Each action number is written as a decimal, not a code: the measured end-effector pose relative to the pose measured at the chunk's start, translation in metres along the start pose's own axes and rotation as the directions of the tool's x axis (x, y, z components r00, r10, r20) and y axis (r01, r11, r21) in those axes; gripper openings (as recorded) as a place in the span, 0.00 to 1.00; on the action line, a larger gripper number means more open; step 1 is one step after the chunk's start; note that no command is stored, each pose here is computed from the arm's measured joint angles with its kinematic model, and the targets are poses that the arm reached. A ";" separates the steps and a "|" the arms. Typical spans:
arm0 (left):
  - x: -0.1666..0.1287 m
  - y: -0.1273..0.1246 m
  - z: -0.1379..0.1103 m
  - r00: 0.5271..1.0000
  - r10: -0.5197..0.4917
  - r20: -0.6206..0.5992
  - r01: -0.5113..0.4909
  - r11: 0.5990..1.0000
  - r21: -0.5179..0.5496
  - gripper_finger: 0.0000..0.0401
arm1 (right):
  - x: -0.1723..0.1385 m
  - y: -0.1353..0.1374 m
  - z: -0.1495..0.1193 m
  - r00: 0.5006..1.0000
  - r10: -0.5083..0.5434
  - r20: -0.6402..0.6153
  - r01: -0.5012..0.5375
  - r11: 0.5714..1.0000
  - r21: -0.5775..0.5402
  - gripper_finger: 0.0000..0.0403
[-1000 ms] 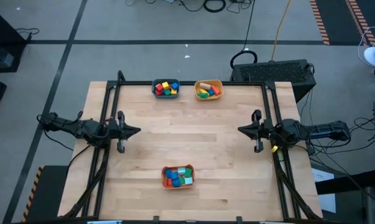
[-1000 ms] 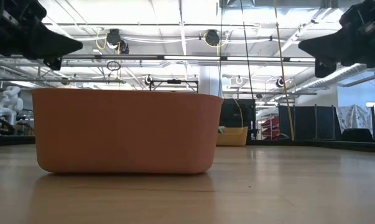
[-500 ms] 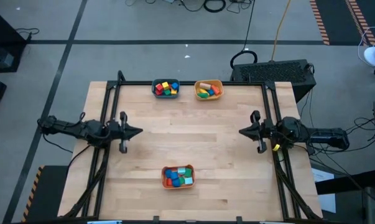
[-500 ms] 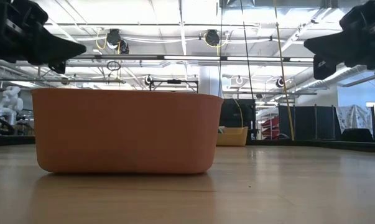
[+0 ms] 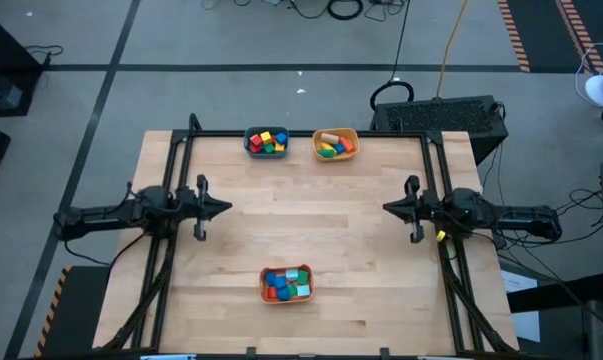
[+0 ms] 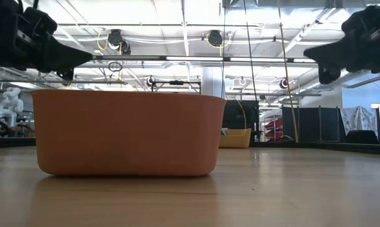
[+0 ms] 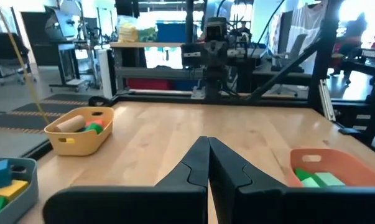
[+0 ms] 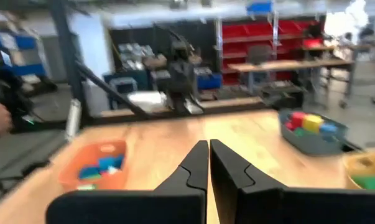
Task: Sort blocks by size
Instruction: Return to Home Position
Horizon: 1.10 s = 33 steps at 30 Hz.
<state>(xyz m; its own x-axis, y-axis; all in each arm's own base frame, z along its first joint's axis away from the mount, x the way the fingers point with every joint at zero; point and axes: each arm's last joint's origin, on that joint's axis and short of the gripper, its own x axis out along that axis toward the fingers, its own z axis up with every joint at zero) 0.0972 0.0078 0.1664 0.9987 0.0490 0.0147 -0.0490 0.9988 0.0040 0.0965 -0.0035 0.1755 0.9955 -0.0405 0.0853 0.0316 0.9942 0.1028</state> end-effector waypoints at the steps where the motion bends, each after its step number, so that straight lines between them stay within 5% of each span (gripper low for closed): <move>1: 0.000 0.001 0.000 1.000 -0.001 0.000 0.001 1.000 -0.007 0.02 | 0.000 -0.001 -0.002 1.000 -0.019 -0.017 0.019 1.000 -0.003 0.00; 15: 0.003 0.003 -0.004 0.999 0.014 -0.045 -0.018 0.994 -0.103 0.02 | 0.000 -0.001 0.000 0.999 -0.049 0.007 0.049 0.998 0.025 0.00; 33: 0.003 0.004 -0.004 0.998 0.030 -0.046 -0.035 0.994 -0.103 0.02 | 0.000 -0.001 0.000 0.999 -0.046 -0.003 0.047 0.997 0.069 0.00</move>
<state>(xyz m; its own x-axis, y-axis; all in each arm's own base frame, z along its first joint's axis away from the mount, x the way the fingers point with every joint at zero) 0.0999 0.0116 0.1627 0.9964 0.0792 -0.0310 -0.0819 0.9917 -0.0992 0.0968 -0.0048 0.1749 0.9932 -0.0864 0.0778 0.0717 0.9820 0.1745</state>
